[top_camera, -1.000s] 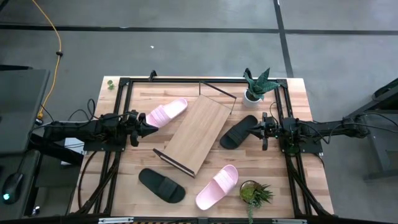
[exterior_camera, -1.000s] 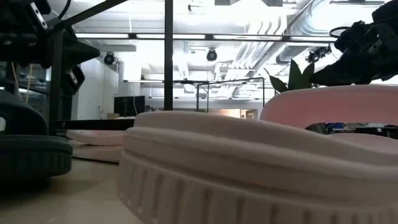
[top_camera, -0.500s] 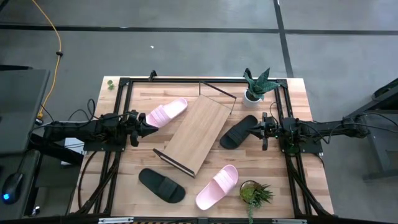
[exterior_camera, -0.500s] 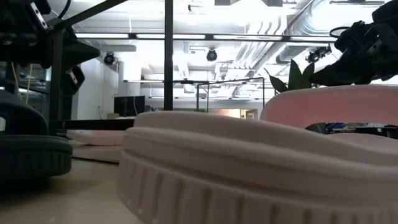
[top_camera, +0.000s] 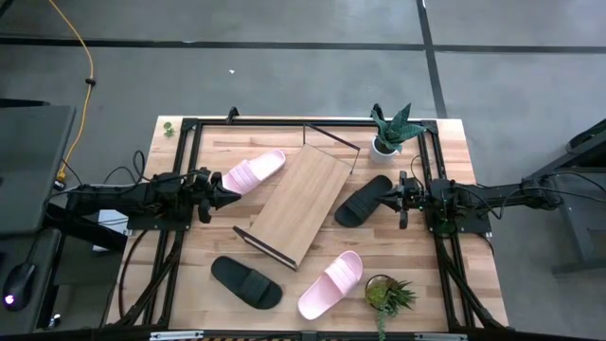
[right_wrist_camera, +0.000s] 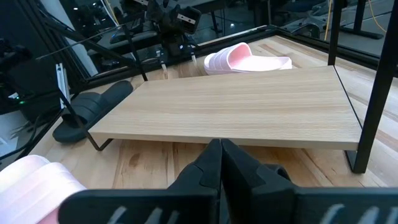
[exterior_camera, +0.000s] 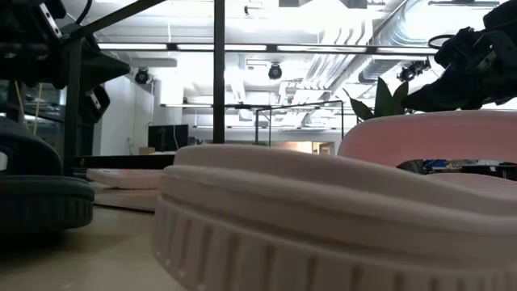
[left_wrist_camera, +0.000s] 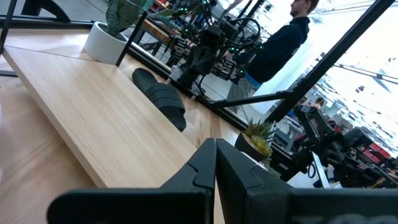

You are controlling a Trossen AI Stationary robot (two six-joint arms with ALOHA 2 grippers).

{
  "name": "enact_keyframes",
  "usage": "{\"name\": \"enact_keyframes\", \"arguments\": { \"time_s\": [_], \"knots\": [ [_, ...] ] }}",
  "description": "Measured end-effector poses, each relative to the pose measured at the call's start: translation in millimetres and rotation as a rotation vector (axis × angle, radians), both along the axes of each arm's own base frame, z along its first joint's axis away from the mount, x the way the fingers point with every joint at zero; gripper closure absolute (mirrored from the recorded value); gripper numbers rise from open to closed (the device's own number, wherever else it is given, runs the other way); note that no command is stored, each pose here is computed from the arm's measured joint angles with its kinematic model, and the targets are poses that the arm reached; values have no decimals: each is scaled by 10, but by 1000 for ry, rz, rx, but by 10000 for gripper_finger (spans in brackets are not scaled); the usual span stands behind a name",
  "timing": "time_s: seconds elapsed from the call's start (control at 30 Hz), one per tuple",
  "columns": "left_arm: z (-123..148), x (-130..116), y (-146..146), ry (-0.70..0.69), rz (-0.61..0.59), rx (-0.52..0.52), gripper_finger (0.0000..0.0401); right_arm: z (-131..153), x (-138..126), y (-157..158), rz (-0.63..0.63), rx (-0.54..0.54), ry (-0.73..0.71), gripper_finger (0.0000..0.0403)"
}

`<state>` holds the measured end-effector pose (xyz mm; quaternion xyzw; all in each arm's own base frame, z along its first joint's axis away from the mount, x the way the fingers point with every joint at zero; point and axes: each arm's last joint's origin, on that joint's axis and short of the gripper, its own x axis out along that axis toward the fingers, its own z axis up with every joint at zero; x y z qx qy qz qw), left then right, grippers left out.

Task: Pick and place slides into the shelf

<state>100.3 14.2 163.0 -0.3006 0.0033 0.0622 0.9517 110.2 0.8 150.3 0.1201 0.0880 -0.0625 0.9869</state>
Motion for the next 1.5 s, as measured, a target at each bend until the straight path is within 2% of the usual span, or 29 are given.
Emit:
{"name": "enact_keyframes", "arguments": {
  "time_s": [0.5, 0.8, 0.83, 0.9, 1.1, 1.17, 1.23, 1.4, 1.5],
  "knots": [
    [0, 0, 0, 0, 0, 0, 400, 1, 0, 0, 0, 0, 0, 403],
    [1, 0, 0, -7, 2, -51, 400, 2, 0, 0, -2, 13, -2, 403],
    [0, 0, 0, -6, 2, -52, 400, 1, 0, 0, -9, 48, -5, 403],
    [0, 0, 0, -6, 2, -55, 400, 2, 0, 2, -31, 189, -21, 403],
    [1, 0, 0, -7, 2, -54, 400, 21, 4, 3, -130, 766, -97, 403],
    [0, 0, 0, -7, 2, -54, 400, 18, 3, 3, -156, 898, -106, 403],
    [0, 0, 0, -6, 2, -54, 400, 13, 3, 3, -171, 968, -108, 403],
    [1, 0, 0, -7, 2, -53, 400, 15, 2, 1, -190, 1027, -120, 403],
    [0, 0, 0, -6, 2, -53, 400, 14, 2, -4, -219, 1108, -138, 403]
  ]
}}
